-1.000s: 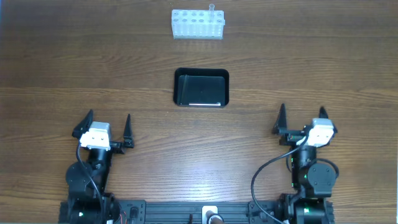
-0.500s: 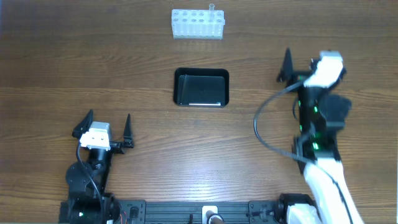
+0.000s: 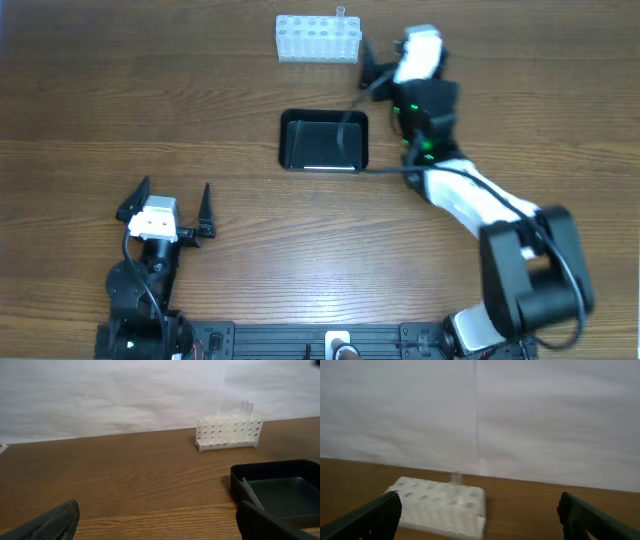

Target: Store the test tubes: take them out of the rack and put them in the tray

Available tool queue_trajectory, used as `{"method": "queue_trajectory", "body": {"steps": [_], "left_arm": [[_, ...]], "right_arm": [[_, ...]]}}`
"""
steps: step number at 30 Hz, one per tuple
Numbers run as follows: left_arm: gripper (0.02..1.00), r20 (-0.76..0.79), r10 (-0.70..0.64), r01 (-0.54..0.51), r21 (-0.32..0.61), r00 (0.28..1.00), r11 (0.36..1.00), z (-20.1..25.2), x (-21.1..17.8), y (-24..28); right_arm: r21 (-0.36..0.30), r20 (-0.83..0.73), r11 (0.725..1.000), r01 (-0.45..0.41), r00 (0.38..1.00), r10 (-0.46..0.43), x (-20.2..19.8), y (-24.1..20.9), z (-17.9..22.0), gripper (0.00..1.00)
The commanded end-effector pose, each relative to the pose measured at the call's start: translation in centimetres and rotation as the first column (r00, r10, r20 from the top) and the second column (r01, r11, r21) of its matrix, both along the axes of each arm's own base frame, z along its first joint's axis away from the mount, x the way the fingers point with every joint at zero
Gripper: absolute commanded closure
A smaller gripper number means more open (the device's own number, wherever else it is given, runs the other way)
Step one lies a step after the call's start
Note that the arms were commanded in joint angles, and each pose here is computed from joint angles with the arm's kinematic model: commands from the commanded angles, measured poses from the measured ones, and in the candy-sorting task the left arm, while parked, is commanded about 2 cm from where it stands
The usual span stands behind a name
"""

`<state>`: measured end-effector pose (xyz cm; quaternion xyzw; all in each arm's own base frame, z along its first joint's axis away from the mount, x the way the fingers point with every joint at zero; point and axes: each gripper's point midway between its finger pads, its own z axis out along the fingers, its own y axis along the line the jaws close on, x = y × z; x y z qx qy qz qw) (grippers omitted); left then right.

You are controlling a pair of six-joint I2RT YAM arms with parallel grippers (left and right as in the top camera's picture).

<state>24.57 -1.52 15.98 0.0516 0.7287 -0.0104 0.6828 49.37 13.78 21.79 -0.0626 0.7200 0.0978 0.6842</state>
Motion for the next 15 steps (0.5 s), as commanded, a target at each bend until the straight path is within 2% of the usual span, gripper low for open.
{"method": "queue_trajectory", "body": {"steps": [1,6,9,15], "left_arm": [[0.018,0.002,-0.009,0.009,0.01,1.0,1.0,-0.1,0.0,-0.1],[0.018,0.002,-0.009,0.009,0.01,1.0,1.0,-0.1,0.0,-0.1],[0.018,0.002,-0.009,0.009,0.01,1.0,1.0,-0.1,0.0,-0.1],[0.018,0.002,-0.009,0.009,0.01,1.0,1.0,-0.1,0.0,-0.1]], "right_arm": [[0.028,0.018,0.999,0.017,1.0,-0.017,1.6,4.1,0.4,0.007],[0.012,-0.004,0.999,0.039,0.999,-0.039,2.6,7.8,-0.1,0.034],[-0.002,-0.015,0.996,0.093,0.996,-0.093,3.1,9.1,-0.5,0.058],[-0.074,-0.08,0.988,0.135,0.987,-0.141,5.4,10.9,-1.5,0.034]]}}
